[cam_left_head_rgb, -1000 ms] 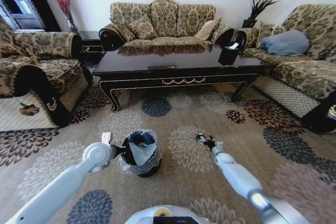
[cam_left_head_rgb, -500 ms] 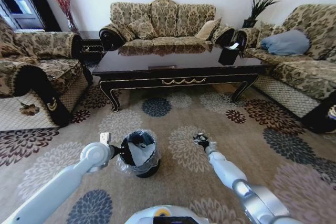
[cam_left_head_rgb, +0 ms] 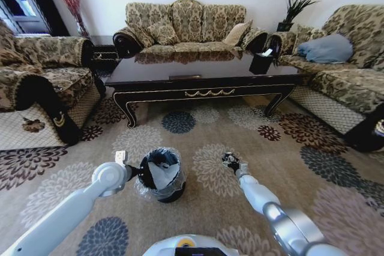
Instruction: Move to the front of the table and pick up the trash from the floor, then place it into the trash bin.
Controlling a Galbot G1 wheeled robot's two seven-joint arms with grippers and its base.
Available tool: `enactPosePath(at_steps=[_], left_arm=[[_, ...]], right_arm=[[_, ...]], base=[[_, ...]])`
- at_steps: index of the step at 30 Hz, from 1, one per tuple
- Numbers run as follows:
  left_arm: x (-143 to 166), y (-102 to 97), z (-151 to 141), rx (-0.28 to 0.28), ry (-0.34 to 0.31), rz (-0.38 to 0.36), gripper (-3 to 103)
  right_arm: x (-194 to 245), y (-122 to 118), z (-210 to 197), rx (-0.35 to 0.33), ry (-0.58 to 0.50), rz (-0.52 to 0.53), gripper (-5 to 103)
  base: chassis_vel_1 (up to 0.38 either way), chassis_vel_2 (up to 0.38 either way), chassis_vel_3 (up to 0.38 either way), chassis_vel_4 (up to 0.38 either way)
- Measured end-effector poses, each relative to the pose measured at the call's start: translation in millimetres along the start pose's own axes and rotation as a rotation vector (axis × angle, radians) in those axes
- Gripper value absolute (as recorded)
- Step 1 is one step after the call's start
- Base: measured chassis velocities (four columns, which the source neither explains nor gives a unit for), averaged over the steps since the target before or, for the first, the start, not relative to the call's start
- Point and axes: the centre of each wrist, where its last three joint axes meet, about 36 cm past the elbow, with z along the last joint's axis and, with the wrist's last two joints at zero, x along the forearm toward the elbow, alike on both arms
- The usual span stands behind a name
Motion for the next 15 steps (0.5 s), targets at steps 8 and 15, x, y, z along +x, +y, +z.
enactPosePath(at_steps=[8,15], left_arm=[[-1.4,-2.0,3.6,0.000,0.003,0.011,0],[-0.4,-2.1,4.0,-0.002,-0.001,0.012,0]], right_arm=[[-4.7,-1.3,-5.4,-0.001,0.012,0.019,100],[-6.3,-2.2,-8.2,-0.004,0.032,0.022,100]], base=[[0.000,0.000,0.000,0.000],[0.000,0.000,0.000,0.000]])
